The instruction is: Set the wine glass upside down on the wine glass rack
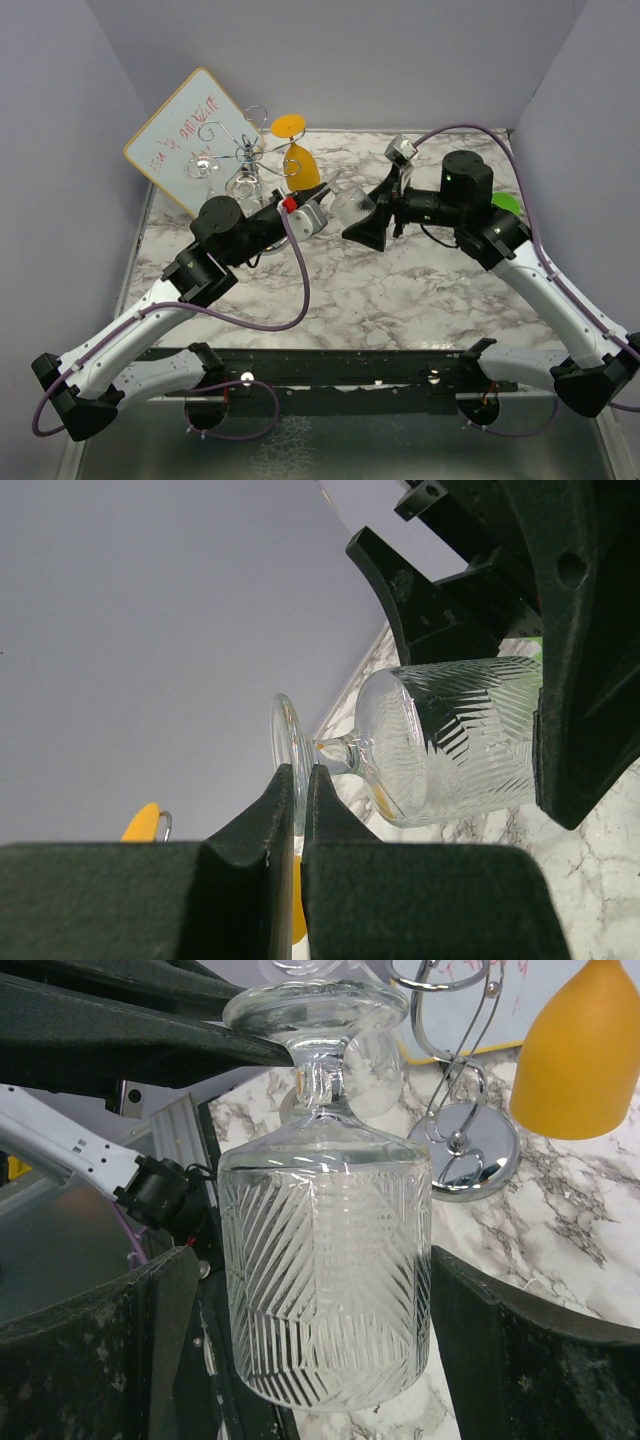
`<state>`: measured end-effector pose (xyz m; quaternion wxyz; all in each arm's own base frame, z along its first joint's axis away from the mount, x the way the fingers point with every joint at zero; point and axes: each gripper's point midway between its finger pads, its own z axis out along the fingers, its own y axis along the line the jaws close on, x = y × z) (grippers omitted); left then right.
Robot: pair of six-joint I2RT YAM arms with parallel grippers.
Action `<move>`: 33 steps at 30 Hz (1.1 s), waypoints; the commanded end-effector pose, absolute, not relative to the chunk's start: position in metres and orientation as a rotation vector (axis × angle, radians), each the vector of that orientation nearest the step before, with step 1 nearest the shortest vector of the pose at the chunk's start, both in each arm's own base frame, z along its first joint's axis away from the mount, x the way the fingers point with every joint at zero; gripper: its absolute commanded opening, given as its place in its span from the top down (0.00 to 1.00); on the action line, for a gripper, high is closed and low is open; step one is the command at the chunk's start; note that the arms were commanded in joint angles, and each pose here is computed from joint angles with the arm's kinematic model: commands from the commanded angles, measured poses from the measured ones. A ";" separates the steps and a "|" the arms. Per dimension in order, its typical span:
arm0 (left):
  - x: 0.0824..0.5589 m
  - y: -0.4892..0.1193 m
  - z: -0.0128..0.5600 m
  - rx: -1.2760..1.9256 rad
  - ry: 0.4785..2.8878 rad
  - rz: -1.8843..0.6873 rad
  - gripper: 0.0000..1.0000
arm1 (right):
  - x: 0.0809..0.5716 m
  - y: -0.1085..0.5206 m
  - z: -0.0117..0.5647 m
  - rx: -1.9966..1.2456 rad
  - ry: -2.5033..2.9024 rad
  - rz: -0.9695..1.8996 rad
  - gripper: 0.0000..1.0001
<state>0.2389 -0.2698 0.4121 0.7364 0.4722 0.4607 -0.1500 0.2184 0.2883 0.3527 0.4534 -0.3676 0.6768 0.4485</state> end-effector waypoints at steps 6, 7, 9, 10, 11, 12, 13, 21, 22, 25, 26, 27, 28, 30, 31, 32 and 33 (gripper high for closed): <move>0.231 -0.269 0.444 1.009 0.920 -0.343 1.00 | 0.211 0.296 0.352 -0.984 1.655 1.156 0.30; 0.231 -0.268 0.444 1.009 0.920 -0.341 1.00 | 0.210 0.296 0.351 -0.984 1.654 1.160 0.35; 0.231 -0.268 0.445 1.009 0.918 -0.338 1.00 | 0.209 0.296 0.351 -0.985 1.651 1.166 0.43; 0.231 -0.267 0.445 1.007 0.919 -0.336 1.00 | 0.208 0.296 0.350 -0.991 1.650 1.170 0.48; 0.231 -0.267 0.445 1.005 0.919 -0.335 1.00 | 0.207 0.296 0.350 -0.993 1.649 1.173 0.53; 0.231 -0.267 0.445 1.005 0.919 -0.335 1.00 | 0.207 0.296 0.349 -0.997 1.650 1.174 0.59; 0.231 -0.266 0.445 1.005 0.921 -0.336 1.00 | 0.207 0.296 0.349 -0.998 1.653 1.176 0.64; 0.231 -0.260 0.443 0.960 0.999 -0.371 0.62 | 0.217 0.298 0.353 -0.938 1.632 1.156 0.99; 0.230 -0.259 0.442 0.952 1.006 -0.375 0.54 | 0.218 0.298 0.355 -0.926 1.625 1.150 0.99; 0.227 -0.253 0.444 0.932 1.009 -0.381 0.37 | 0.221 0.298 0.360 -0.892 1.589 1.151 0.99; 0.226 -0.252 0.445 0.920 1.012 -0.387 0.33 | 0.222 0.298 0.363 -0.879 1.572 1.153 0.99; 0.225 -0.249 0.450 0.897 1.012 -0.395 0.30 | 0.223 0.298 0.364 -0.870 1.555 1.153 0.99; 0.225 -0.246 0.454 0.863 1.017 -0.403 0.27 | 0.223 0.298 0.366 -0.861 1.539 1.151 0.99; 0.222 -0.239 0.472 0.780 1.017 -0.446 0.22 | 0.226 0.298 0.369 -0.842 1.499 1.141 1.00; 0.221 -0.235 0.481 0.726 1.021 -0.476 0.19 | 0.229 0.298 0.370 -0.829 1.472 1.129 0.99; 0.218 -0.231 0.489 0.677 1.028 -0.512 0.16 | 0.231 0.297 0.373 -0.815 1.436 1.118 0.99; 0.216 -0.228 0.498 0.629 1.035 -0.553 0.14 | 0.232 0.296 0.374 -0.813 1.402 1.104 0.99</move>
